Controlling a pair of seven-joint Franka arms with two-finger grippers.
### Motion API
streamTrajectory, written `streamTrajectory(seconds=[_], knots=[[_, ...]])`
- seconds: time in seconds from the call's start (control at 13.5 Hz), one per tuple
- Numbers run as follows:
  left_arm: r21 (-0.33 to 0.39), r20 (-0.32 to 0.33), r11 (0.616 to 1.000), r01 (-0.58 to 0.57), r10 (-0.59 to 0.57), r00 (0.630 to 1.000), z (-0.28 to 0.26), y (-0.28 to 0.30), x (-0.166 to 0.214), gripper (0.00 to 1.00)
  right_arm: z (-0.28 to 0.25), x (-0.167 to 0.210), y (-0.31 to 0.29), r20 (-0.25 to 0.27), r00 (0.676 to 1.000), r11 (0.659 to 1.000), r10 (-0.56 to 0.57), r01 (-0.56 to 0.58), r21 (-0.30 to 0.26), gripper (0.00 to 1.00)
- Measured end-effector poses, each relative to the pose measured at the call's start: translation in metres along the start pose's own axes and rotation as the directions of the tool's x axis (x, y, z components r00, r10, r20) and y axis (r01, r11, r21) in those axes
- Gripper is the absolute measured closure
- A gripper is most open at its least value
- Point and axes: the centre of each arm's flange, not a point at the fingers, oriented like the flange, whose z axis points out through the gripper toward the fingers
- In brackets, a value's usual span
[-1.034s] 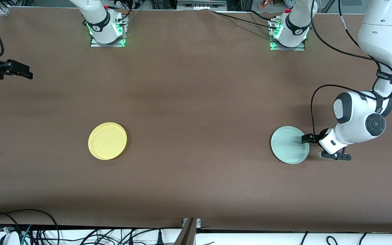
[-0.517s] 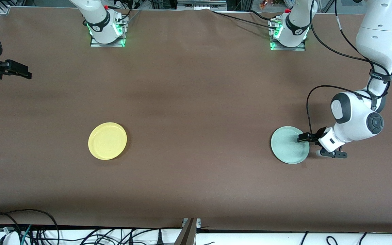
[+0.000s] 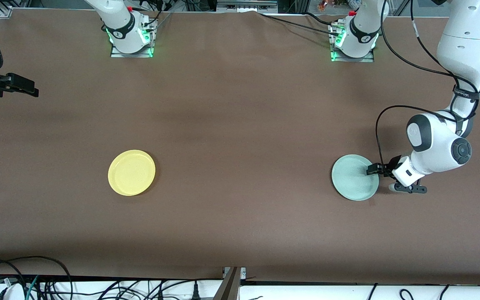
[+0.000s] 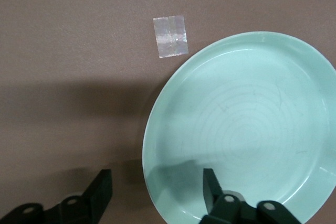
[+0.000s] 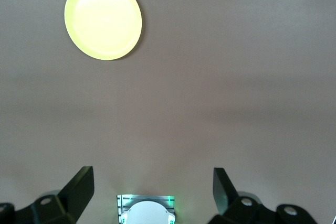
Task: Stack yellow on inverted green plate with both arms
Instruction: 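Grasp the green plate rim with the left gripper and drag it inward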
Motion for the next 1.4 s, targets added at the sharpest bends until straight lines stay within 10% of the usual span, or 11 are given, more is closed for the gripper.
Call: streamTrajectory(seconds=[0.22, 0.81, 1.4], knots=[[-0.010, 0.001, 1.000, 0.011, -0.011, 1.000, 0.002, -0.001, 0.000, 0.30, 0.000, 0.000, 0.000, 0.000, 1.000, 1.000, 0.000, 0.000, 0.000, 0.00], [-0.011, 0.004, 1.000, 0.008, -0.008, 1.000, 0.005, -0.002, -0.001, 0.97, 0.001, 0.001, -0.001, 0.003, 1.000, 1.000, -0.002, 0.002, -0.002, 0.00], [-0.008, -0.034, 0.999, -0.036, 0.036, 0.999, -0.011, 0.004, 0.012, 0.97, 0.002, 0.002, 0.001, 0.005, 1.000, 1.000, 0.000, 0.000, -0.006, 0.00]])
